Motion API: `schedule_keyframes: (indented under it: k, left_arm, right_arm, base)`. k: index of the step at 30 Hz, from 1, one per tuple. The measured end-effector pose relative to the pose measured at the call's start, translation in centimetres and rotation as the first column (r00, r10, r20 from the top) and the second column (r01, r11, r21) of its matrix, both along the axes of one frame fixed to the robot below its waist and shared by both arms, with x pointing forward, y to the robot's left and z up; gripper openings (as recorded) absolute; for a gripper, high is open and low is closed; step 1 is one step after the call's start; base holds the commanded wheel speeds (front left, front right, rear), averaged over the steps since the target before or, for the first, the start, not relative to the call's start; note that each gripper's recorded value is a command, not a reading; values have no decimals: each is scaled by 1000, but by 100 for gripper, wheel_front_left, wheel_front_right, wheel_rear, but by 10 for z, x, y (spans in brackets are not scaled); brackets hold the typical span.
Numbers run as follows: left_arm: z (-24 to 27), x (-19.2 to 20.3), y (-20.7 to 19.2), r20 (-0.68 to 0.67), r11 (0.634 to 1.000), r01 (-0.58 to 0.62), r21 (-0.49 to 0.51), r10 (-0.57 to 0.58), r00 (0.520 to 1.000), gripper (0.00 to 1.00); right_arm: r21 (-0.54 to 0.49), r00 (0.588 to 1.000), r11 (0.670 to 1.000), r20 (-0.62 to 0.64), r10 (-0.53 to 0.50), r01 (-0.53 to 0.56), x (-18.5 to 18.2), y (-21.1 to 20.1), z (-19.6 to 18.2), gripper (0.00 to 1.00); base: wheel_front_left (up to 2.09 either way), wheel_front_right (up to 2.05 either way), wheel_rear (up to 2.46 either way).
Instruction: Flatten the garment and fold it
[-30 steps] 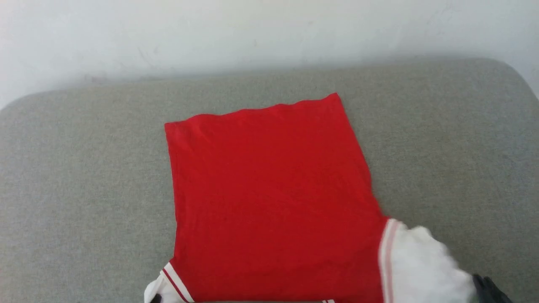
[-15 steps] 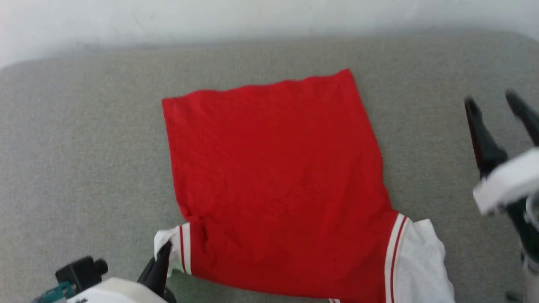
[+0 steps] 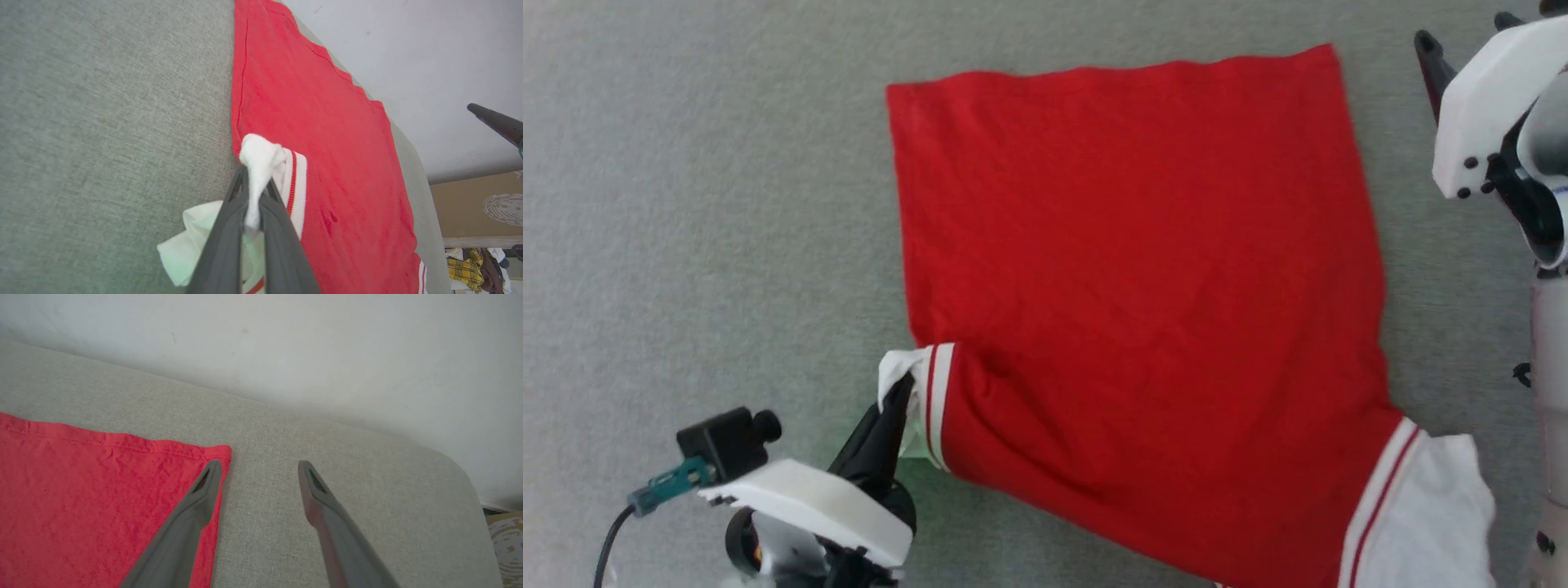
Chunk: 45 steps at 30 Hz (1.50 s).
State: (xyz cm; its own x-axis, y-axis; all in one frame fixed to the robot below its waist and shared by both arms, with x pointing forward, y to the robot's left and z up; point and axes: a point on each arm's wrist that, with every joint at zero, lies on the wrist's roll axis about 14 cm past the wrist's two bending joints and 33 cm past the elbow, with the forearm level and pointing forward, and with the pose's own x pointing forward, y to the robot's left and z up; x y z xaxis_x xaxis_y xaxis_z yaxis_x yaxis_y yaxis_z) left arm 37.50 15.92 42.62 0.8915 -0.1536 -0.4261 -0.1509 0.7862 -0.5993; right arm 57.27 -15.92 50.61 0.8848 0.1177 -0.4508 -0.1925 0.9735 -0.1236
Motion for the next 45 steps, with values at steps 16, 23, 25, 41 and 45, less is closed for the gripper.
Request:
schedule_keyframes:
  k: [16, 23, 25, 41, 45]
  left_arm:
    - [-36, 1, 25, -89, 997, -74, 28, 76, 993, 0]
    - [-41, 2, 31, -93, 995, -86, 40, 90, 992, 0]
    - [-40, 2, 31, -89, 995, -87, 41, 90, 992, 0]
    - [-15, -27, 22, -66, 997, -55, 57, 59, 996, 0]
    - [-9, -29, 6, -56, 999, -3, 43, 6, 998, 0]
  right_arm:
    - [16, 975, 1000, -224, 10, -7, 38, 40, -134, 100]
    - [51, 974, 998, -225, 33, -22, 50, 59, -143, 0]
    - [58, 978, 998, -206, 34, -23, 51, 60, -138, 0]
    - [143, 986, 976, 19, -166, 161, -50, -49, -54, 0]
    - [149, 947, 936, -5, -322, 319, -117, -101, -51, 0]
  base:
    - [0, 0, 0]
    - [0, 0, 0]
    - [0, 0, 0]
    - [0, 0, 0]
    - [0, 0, 0]
